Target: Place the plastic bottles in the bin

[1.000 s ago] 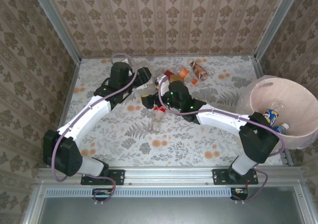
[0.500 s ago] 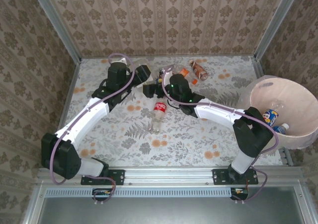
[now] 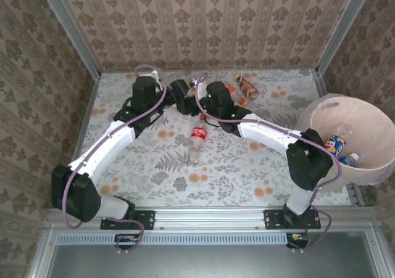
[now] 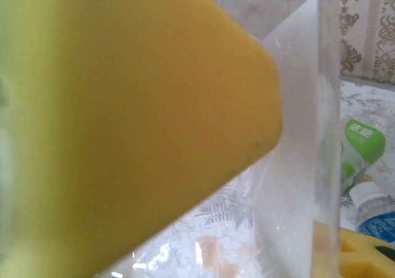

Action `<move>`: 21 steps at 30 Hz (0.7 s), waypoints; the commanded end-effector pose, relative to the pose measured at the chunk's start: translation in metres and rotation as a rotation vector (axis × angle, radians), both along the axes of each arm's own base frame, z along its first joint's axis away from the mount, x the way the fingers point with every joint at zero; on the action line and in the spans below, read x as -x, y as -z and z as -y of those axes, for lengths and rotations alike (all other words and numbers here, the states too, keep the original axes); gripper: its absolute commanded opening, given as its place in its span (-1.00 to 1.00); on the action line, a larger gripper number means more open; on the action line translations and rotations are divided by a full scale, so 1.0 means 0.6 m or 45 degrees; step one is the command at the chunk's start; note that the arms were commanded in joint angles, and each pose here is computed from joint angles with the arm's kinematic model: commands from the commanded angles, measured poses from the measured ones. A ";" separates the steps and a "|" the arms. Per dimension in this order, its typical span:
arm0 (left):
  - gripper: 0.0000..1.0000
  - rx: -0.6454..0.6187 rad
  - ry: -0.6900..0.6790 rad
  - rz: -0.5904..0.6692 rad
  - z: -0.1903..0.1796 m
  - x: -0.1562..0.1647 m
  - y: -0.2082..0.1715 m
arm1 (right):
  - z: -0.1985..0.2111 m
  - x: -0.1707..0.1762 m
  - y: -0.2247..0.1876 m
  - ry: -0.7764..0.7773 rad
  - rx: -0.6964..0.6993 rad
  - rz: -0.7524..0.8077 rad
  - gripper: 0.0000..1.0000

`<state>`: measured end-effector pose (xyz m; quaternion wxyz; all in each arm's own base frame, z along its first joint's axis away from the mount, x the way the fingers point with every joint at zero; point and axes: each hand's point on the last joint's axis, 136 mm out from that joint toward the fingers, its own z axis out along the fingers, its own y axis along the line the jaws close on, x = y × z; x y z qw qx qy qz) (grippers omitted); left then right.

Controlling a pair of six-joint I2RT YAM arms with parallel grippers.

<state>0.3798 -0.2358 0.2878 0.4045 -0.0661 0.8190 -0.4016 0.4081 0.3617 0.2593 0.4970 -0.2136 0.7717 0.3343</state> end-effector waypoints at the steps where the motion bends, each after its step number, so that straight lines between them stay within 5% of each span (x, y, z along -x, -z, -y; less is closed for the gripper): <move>1: 0.83 0.077 0.114 0.165 0.014 0.011 -0.084 | 0.061 -0.001 0.010 0.124 0.216 0.011 -0.06; 3: 0.99 0.107 0.110 0.261 -0.006 0.011 -0.121 | 0.092 0.009 0.009 0.172 0.281 -0.011 -0.08; 9: 1.00 0.085 0.078 0.478 -0.034 0.038 -0.187 | 0.208 0.069 -0.041 0.316 0.444 -0.046 -0.12; 21: 1.00 0.074 0.010 0.300 -0.043 -0.007 -0.112 | 0.546 0.201 -0.242 1.000 0.519 0.082 -0.18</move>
